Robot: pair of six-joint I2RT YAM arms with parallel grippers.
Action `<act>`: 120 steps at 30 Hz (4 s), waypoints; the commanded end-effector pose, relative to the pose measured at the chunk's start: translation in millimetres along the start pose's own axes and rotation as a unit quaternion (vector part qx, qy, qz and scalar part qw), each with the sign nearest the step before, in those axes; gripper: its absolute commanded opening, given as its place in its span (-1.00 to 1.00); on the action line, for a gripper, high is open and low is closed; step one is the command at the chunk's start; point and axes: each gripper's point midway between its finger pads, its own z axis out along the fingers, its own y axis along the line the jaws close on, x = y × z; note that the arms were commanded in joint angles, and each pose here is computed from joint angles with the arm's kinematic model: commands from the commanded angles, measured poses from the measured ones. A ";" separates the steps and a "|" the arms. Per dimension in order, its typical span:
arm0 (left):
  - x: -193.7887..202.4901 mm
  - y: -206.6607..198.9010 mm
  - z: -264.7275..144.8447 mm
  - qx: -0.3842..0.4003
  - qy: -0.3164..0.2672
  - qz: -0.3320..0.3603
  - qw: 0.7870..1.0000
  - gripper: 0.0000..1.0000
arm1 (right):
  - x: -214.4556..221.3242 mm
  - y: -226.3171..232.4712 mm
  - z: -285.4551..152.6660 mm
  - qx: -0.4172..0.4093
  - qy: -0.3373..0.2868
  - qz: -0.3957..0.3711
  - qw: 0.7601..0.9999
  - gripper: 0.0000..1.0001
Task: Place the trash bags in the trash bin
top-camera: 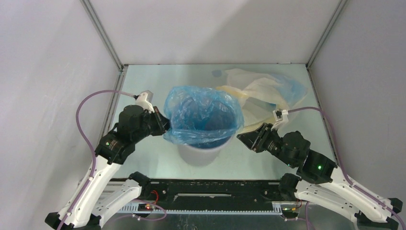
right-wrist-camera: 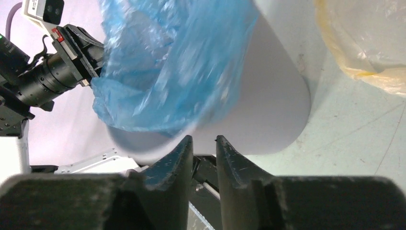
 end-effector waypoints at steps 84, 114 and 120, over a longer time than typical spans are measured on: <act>-34.6 -31.8 -7.4 0.145 -0.013 -0.090 0.985 -0.99 | -106.0 15.0 37.5 0.040 -0.063 -0.058 0.996 0.04; -22.6 -21.9 -9.6 0.124 -0.004 -0.082 0.989 -0.97 | -111.6 8.7 79.0 -0.005 0.002 -0.019 1.000 -1.00; -20.6 -24.6 -18.7 0.124 0.000 -0.083 0.989 -0.96 | -112.4 13.3 50.5 0.008 -0.011 -0.022 1.000 -1.00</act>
